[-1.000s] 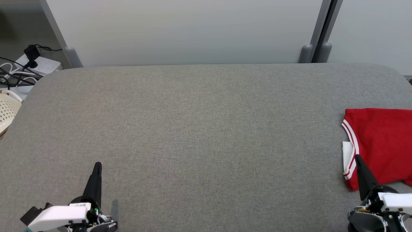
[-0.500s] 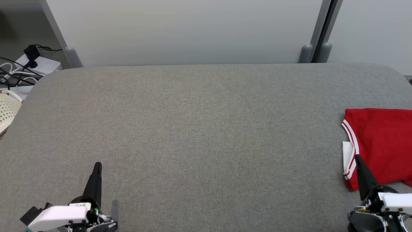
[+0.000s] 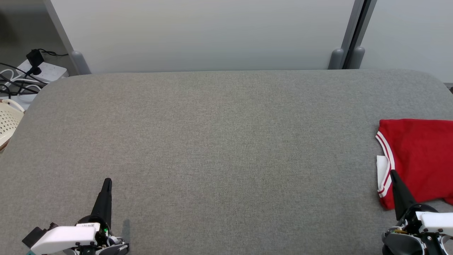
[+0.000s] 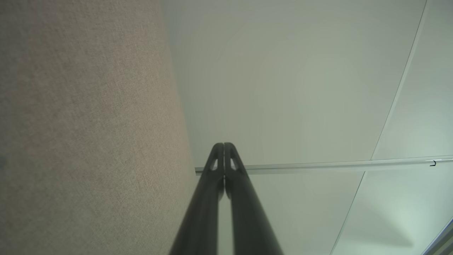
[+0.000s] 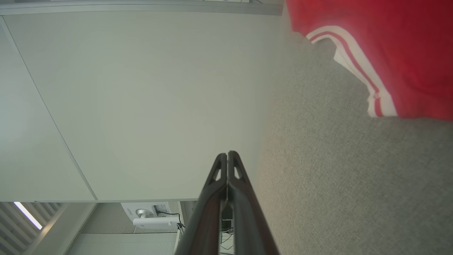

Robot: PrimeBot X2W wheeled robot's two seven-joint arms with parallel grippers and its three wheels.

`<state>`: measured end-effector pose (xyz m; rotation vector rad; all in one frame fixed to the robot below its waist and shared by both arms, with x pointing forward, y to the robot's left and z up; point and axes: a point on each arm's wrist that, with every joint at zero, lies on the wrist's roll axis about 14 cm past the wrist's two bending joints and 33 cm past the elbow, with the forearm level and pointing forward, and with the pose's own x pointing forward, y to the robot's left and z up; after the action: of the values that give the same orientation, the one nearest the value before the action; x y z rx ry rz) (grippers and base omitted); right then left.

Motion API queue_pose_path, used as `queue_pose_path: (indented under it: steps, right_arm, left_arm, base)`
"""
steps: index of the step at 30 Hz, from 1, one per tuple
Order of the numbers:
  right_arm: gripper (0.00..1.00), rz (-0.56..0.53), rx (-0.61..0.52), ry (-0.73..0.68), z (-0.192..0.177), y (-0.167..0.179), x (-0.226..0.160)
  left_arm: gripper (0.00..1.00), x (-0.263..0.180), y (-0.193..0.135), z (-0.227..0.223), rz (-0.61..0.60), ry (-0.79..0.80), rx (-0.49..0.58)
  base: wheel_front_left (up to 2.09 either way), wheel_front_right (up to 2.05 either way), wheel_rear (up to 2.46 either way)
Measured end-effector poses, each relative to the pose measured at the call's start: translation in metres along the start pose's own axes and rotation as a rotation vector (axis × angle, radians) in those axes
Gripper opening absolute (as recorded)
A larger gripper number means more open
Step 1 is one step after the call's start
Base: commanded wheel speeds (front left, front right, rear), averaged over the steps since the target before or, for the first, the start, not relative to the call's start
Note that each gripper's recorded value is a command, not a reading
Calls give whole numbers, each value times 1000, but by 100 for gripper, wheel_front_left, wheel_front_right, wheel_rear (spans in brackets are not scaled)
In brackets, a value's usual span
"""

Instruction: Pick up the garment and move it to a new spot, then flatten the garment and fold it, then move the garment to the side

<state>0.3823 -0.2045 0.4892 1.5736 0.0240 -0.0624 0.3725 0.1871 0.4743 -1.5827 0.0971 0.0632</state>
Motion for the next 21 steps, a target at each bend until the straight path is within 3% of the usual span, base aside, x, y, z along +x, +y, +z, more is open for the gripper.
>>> queue_pose_path:
  steps: [21]
  right_arm:
    - [0, 0, 0, 0, 0, 0, 0]
  left_arm:
    - [0, 0, 0, 0, 0, 0, 0]
  base:
    - [0, 0, 0]
